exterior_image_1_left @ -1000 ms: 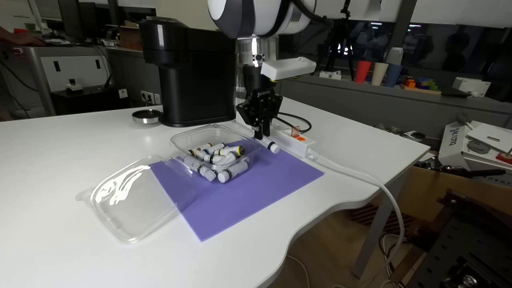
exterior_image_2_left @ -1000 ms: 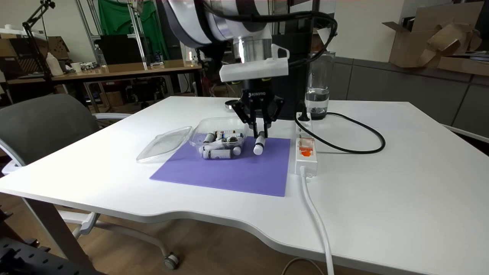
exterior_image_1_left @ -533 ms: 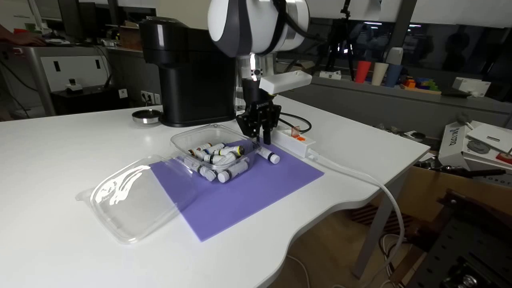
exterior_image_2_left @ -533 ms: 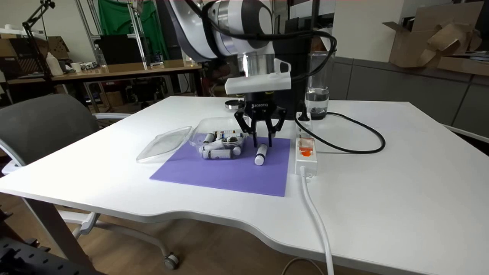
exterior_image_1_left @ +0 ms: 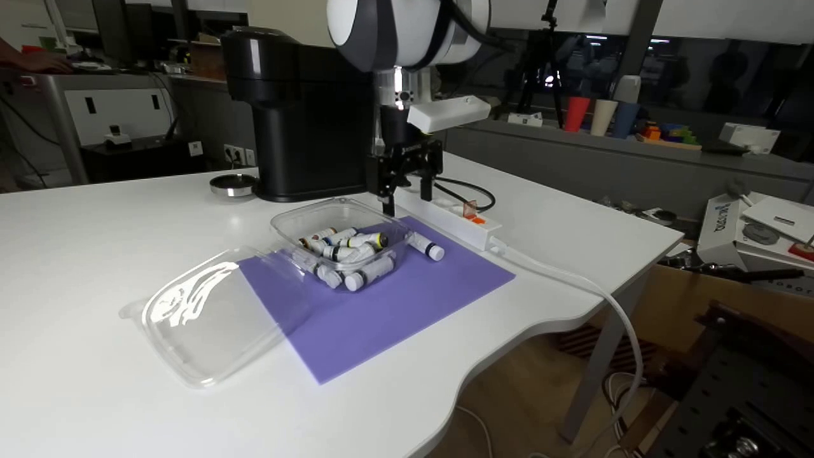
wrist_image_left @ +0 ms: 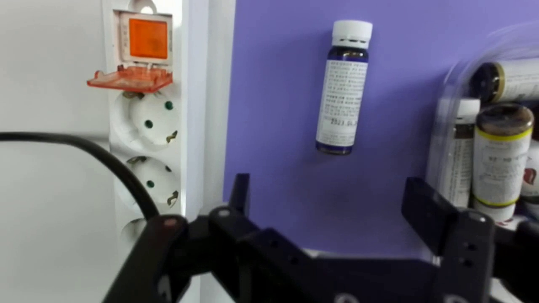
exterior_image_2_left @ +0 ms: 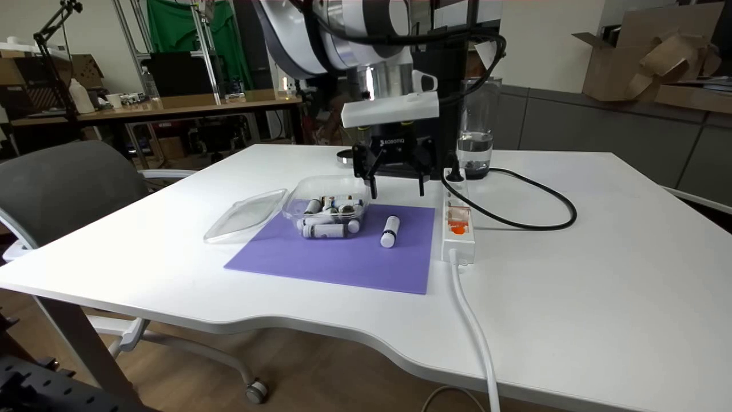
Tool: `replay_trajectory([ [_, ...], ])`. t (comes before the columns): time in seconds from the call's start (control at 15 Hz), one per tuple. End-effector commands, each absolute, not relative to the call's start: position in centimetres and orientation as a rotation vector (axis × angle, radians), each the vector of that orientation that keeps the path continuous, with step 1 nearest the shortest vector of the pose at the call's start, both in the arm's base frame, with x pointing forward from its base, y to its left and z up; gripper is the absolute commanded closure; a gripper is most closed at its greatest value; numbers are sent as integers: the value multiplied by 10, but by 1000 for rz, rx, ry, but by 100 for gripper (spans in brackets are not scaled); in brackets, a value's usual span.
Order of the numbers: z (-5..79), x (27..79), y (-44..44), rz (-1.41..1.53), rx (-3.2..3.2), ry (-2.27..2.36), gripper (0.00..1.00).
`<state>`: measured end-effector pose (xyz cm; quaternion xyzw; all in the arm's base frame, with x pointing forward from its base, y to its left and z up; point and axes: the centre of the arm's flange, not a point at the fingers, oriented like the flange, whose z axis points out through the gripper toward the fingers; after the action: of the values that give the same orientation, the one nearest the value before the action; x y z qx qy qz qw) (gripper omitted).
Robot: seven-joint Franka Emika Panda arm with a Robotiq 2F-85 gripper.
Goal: Remove the object from the box and put it on the table.
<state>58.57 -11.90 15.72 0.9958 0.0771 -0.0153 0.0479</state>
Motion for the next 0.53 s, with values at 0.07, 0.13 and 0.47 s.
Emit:
replay_trajectory([
  [0.07,201,583,-117,5,3029,154,0],
  [0.13,209,582,-116,12,3029,132,0],
  [0.47,244,569,-108,-3,3038,40,0],
])
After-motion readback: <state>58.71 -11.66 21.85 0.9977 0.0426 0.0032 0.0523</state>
